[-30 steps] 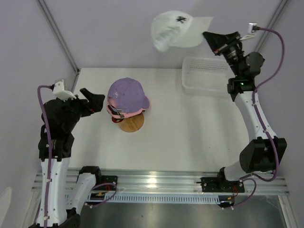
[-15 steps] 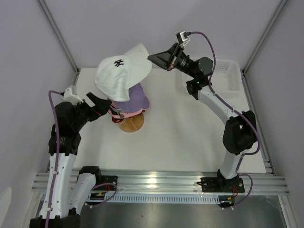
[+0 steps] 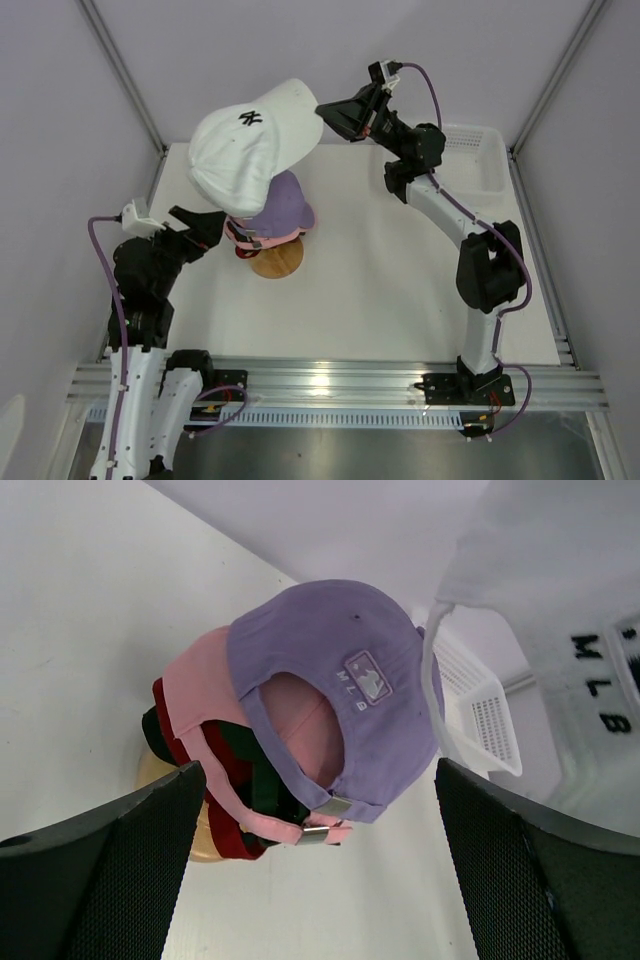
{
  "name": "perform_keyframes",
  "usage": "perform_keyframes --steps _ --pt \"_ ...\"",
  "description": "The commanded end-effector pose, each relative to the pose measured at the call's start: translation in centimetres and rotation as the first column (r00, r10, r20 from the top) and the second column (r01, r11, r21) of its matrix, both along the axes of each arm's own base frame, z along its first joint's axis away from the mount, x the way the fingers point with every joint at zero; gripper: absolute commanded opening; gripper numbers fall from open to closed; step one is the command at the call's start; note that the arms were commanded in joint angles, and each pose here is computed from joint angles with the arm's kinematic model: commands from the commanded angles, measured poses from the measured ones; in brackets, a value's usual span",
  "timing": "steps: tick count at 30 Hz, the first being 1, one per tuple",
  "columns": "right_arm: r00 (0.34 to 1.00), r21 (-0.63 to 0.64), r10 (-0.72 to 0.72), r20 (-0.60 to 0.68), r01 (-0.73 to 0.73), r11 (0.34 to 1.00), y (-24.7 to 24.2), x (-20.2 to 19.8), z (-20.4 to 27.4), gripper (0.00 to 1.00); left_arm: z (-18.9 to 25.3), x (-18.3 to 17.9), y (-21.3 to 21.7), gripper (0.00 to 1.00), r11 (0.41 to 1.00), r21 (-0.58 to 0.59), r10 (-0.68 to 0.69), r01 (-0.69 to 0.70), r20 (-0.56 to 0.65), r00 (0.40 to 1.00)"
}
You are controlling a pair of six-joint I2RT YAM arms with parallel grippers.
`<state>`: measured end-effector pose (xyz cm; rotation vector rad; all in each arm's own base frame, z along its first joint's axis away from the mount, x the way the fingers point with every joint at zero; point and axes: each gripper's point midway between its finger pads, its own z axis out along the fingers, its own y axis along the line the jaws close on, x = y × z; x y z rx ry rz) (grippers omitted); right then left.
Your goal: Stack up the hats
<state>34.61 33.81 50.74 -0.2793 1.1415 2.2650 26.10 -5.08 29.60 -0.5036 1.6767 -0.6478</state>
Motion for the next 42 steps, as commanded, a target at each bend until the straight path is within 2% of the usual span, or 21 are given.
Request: perform_keyframes --steps 1,5,14,16,19,20,23,24,25,26,27,28,29,31,35,37,42 --pt "0.997 0.071 0.033 0.071 -0.038 0.997 -0.4 -2.2 2.3 0.00 2.0 0.7 0.8 1.00 0.998 -0.045 0.054 -0.049 0.115 0.992" --pt "0.997 0.082 0.059 0.051 -0.063 0.995 -0.2 -2.2 1.9 0.00 3.3 0.7 0.4 1.00 0.995 -0.097 0.030 -0.011 0.201 0.979" --pt "0.996 0.092 0.071 0.049 -0.075 0.993 0.1 -2.3 1.4 0.00 3.4 0.7 -1.5 0.96 0.986 -0.133 -0.073 0.103 0.213 0.974" --pt "0.997 0.094 0.064 0.047 -0.069 0.993 0.1 -2.1 1.3 0.00 4.3 0.5 -1.8 0.96 0.984 -0.128 -0.089 0.125 0.252 0.964" --pt "0.997 0.100 0.066 0.042 -0.070 0.993 0.2 -2.1 1.3 0.00 3.6 0.8 -1.9 0.93 0.982 -0.138 -0.095 0.127 0.221 0.971" --pt "0.996 0.105 0.070 0.047 -0.074 0.992 0.2 -2.3 1.5 0.00 3.3 1.1 -1.7 0.86 0.983 -0.141 -0.088 0.119 0.204 0.975" --pt "0.995 0.118 0.080 0.057 -0.086 0.989 0.3 -2.8 1.9 0.00 0.8 2.6 -1.8 0.73 0.979 -0.171 -0.097 0.112 0.093 0.991" --pt "0.995 0.110 0.079 0.059 -0.085 0.990 0.4 -2.9 1.9 0.00 0.6 2.6 -2.4 0.61 0.972 -0.190 -0.128 0.141 0.082 0.988" --pt "0.996 0.105 0.071 0.062 -0.077 0.991 0.5 -2.8 1.8 0.00 -0.3 3.1 -2.7 0.54 0.967 -0.206 -0.143 0.152 0.057 0.988" --pt "0.996 0.093 0.072 0.058 -0.077 0.993 0.7 -2.8 1.5 0.00 0.2 3.3 -2.9 0.36 0.962 -0.212 -0.158 0.171 0.078 0.984" --pt "0.996 0.085 0.069 0.056 -0.074 0.994 0.8 -2.6 1.3 0.00 0.2 3.4 -3.0 0.24 0.961 -0.213 -0.165 0.177 0.074 0.984" --pt "0.996 0.075 0.057 0.064 -0.062 0.995 1.0 -2.4 1.0 0.00 1.1 3.4 -2.8 0.07 0.964 -0.207 -0.154 0.168 0.084 0.985" --pt "0.998 0.045 0.048 0.045 -0.050 0.998 1.2 -1.6 0.3 0.00 0.0 3.2 -2.5 0.01 0.969 -0.204 -0.134 0.137 0.027 0.991" --pt "0.998 -0.010 -0.012 0.055 0.012 1.000 1.6 0.1 -1.3 0.00 1.5 3.0 -1.5 0.01 0.982 -0.172 -0.076 0.083 0.047 0.996" --pt "0.994 -0.105 -0.104 -0.028 0.101 0.989 0.9 4.5 -5.3 0.00 3.6 1.7 -0.2 0.01 0.996 -0.092 -0.012 0.017 0.062 0.998" --pt "0.989 -0.126 -0.132 -0.063 0.124 0.984 0.2 6.5 -7.0 0.00 5.3 1.5 0.0 0.01 0.997 -0.074 -0.011 0.017 0.083 0.997" --pt "0.973 -0.199 -0.183 -0.142 0.153 0.968 -0.5 10.0 -11.6 0.00 6.5 2.3 -1.7 0.01 0.994 -0.066 -0.087 0.090 0.046 0.995"
